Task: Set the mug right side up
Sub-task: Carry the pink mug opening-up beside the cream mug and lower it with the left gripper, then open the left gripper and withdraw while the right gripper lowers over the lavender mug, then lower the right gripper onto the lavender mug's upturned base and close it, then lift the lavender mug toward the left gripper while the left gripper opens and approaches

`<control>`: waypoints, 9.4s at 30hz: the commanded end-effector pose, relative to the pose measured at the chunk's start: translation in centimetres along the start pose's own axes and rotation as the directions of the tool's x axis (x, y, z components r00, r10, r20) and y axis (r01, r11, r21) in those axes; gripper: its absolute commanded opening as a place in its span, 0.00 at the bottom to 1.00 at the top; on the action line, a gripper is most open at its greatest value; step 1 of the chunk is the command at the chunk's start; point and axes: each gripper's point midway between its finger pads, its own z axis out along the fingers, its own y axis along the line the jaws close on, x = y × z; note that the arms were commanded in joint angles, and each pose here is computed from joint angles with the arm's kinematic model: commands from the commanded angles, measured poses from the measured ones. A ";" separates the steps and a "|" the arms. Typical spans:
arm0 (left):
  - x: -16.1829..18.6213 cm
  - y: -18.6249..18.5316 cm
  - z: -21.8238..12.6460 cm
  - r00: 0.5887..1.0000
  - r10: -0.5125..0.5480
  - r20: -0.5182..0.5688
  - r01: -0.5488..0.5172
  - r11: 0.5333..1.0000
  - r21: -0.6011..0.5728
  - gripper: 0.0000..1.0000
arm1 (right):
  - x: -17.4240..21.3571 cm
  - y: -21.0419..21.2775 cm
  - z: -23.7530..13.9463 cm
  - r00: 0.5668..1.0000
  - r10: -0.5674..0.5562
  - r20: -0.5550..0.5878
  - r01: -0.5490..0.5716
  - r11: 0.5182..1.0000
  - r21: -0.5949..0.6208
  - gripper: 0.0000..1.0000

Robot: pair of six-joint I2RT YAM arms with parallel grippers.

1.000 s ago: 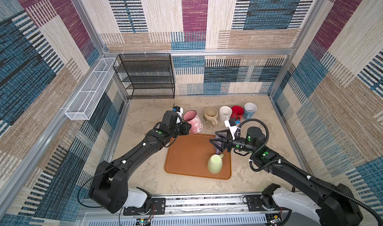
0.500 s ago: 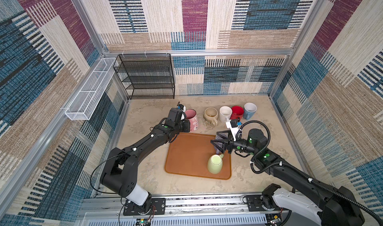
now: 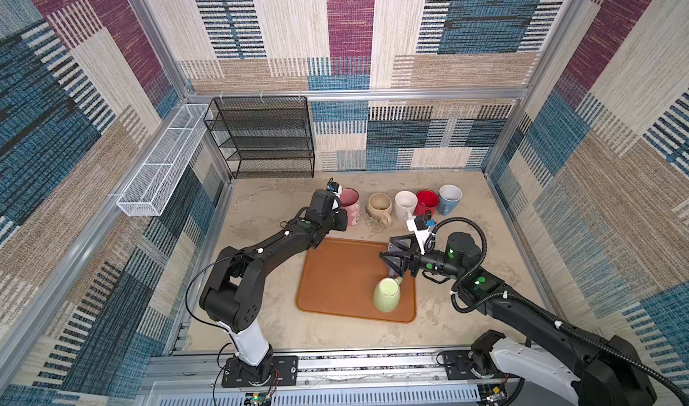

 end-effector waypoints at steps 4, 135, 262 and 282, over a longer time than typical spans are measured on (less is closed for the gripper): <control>-3.7 -0.4 1.1 0.989 0.065 0.131 -0.064 0.998 -0.005 0.00 | -1.0 0.1 0.0 0.999 -0.033 0.036 0.033 0.999 0.004 0.88; 7.8 0.5 -24.8 0.977 -0.196 0.081 0.193 0.980 0.043 0.90 | 11.9 -10.3 8.2 0.783 0.284 -0.553 0.161 0.767 0.622 0.77; 8.7 0.4 -23.6 0.975 -0.216 0.060 0.213 0.976 0.055 0.90 | 13.3 -10.1 11.4 0.670 0.183 -0.720 0.262 0.848 0.460 0.01; 9.6 -0.9 -22.4 0.956 -0.286 0.071 0.271 0.947 0.174 0.90 | 6.7 -4.3 12.3 0.842 0.058 -0.537 0.128 0.945 0.303 0.00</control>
